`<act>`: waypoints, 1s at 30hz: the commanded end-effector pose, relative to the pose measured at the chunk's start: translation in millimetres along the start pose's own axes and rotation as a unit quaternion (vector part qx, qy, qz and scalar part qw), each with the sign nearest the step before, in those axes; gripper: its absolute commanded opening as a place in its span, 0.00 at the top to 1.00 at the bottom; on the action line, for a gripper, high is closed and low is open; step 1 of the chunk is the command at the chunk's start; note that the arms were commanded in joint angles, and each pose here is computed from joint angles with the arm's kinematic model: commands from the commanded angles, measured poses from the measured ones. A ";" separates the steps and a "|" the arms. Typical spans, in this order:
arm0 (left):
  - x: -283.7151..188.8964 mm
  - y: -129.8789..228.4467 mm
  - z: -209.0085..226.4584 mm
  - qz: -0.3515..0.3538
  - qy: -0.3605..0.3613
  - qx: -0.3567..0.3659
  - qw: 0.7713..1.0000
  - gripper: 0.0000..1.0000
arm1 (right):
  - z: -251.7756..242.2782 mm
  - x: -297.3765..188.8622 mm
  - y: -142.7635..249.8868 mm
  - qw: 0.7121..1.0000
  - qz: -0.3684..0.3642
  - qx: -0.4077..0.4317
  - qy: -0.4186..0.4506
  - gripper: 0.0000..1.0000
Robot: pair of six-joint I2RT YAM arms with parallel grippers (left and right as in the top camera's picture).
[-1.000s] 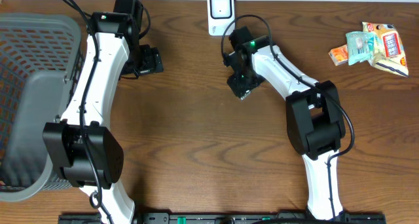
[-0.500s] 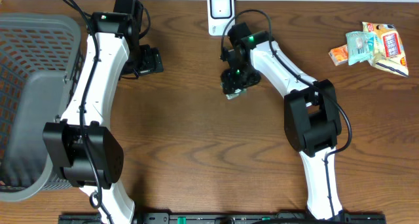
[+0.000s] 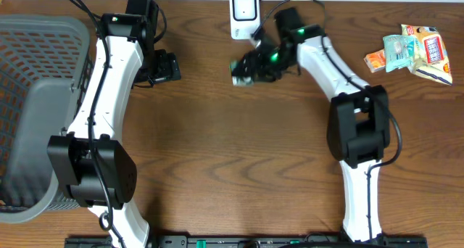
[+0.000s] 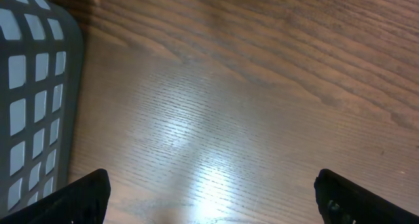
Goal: Scan the item barcode
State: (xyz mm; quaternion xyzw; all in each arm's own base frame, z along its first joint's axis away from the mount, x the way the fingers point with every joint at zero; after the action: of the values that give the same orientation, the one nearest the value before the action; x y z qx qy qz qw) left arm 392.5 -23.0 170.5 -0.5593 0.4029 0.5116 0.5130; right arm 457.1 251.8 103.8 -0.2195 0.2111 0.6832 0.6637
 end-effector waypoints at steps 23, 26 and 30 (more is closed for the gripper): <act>1.8 2.3 3.5 0.004 -0.008 0.007 1.000 0.02 | 64.2 -57.6 -16.6 0.877 0.142 0.408 -0.211 0.60; 1.8 2.3 3.5 0.004 -0.008 0.007 1.000 0.02 | 65.0 -57.8 -19.4 0.878 0.138 0.408 -0.211 0.58; 1.8 2.3 3.5 0.004 -0.008 0.007 1.000 0.02 | 64.6 -57.4 -21.0 0.876 0.135 0.412 -0.209 0.57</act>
State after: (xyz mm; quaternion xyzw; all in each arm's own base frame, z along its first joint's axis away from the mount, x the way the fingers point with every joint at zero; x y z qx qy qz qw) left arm 392.5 -23.0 170.5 -0.5593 0.4029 0.5116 0.5130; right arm 479.6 239.2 181.0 0.2387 0.3509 0.6430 0.6375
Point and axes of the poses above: each gripper's point midway between its finger pads, its own x axis out along the fingers, its own z axis along the line the jaws close on, y = z × x, the point moved 2 cm from there along -x, back along the fingers, and after that the axes turned 6 degrees about x, right-handed, at the moved point
